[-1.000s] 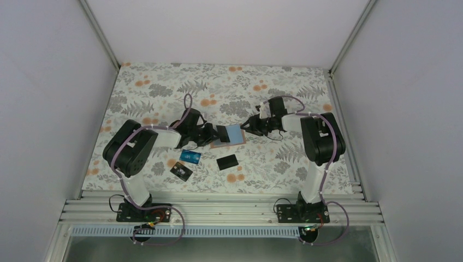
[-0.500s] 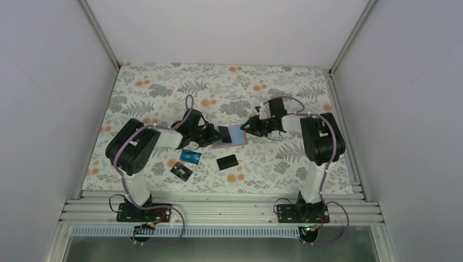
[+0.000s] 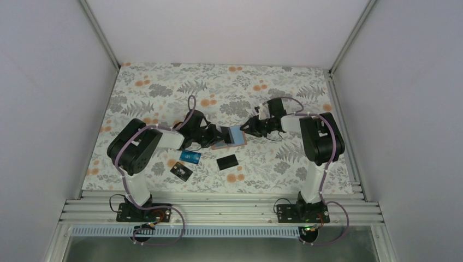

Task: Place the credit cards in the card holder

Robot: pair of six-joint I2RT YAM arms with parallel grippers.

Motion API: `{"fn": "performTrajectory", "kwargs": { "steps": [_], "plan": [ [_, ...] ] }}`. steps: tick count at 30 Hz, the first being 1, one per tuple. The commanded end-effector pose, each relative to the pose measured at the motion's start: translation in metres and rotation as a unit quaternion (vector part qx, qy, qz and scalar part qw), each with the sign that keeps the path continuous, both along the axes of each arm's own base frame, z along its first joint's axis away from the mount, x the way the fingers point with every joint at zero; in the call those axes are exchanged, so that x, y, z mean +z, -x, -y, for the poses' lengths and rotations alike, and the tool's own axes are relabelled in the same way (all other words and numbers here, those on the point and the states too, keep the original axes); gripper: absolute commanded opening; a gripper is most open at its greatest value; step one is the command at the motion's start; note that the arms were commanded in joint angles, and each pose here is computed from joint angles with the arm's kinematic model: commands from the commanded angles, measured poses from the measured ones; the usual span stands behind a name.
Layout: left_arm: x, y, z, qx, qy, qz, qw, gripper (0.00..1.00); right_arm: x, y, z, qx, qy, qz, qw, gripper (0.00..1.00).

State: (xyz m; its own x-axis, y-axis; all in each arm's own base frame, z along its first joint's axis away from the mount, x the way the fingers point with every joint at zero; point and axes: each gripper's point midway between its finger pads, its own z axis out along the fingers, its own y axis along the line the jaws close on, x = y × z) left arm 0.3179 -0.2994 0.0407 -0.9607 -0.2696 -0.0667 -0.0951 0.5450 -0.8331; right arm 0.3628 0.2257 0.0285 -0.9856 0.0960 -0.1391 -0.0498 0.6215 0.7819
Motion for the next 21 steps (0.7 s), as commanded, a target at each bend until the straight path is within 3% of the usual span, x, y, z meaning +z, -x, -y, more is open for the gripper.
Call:
{"fn": "performTrajectory", "kwargs": {
  "steps": [1,21],
  "plan": [
    [-0.009,0.007,0.0,-0.001,-0.001,-0.013,1.0,0.02,-0.004,0.002,-0.004,0.006,0.001,-0.004,1.0,0.35],
    [-0.015,0.008,0.024,-0.028,0.009,-0.016,0.999,0.02,-0.005,0.002,-0.003,0.003,0.004,-0.01,1.0,0.34]
  ]
}}
